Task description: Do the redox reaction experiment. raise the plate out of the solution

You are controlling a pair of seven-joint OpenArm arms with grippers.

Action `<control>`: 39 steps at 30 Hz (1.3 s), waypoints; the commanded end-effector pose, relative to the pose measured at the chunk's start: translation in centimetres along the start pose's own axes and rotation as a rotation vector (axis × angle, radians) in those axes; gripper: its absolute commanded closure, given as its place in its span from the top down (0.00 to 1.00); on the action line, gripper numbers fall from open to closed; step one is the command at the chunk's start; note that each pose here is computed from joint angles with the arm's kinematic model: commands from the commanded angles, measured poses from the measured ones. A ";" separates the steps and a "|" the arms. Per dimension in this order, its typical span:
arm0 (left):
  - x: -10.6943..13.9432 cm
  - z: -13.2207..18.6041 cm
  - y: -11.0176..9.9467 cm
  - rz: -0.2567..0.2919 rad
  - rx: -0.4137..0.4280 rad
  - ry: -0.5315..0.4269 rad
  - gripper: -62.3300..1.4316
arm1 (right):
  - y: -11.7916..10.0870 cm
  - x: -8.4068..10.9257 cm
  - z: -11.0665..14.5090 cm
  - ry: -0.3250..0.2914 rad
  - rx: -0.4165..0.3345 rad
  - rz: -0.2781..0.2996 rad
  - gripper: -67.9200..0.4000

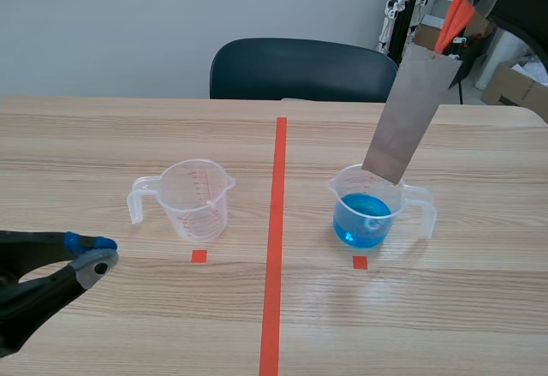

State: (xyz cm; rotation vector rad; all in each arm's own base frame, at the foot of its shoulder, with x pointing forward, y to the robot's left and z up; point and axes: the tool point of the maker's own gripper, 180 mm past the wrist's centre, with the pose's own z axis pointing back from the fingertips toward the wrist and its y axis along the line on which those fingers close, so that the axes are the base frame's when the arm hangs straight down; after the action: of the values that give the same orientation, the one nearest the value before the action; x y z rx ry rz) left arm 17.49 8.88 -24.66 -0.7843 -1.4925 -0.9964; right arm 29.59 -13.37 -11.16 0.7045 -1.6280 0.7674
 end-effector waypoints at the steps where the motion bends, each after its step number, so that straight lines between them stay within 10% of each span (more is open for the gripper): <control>1: 0.7 -0.7 0.5 -0.021 0.000 -0.016 0.09 | -0.5 1.4 -0.1 -0.028 -0.007 0.005 0.01; 19: 0.9 -9.3 3.5 -0.076 0.017 0.067 0.07 | -1.6 3.6 0.0 -0.058 -0.051 -0.057 0.01; 39: -0.1 -17.0 4.5 -0.148 0.038 0.061 0.06 | -2.4 1.9 -1.2 0.008 -0.117 -0.064 0.01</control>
State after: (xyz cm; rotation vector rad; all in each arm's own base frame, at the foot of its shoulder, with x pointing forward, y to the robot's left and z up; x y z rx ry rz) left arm 28.51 -4.22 -24.70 -0.5981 -1.4925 -1.1017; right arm 31.68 -13.92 -10.04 0.6650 -1.5843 0.6245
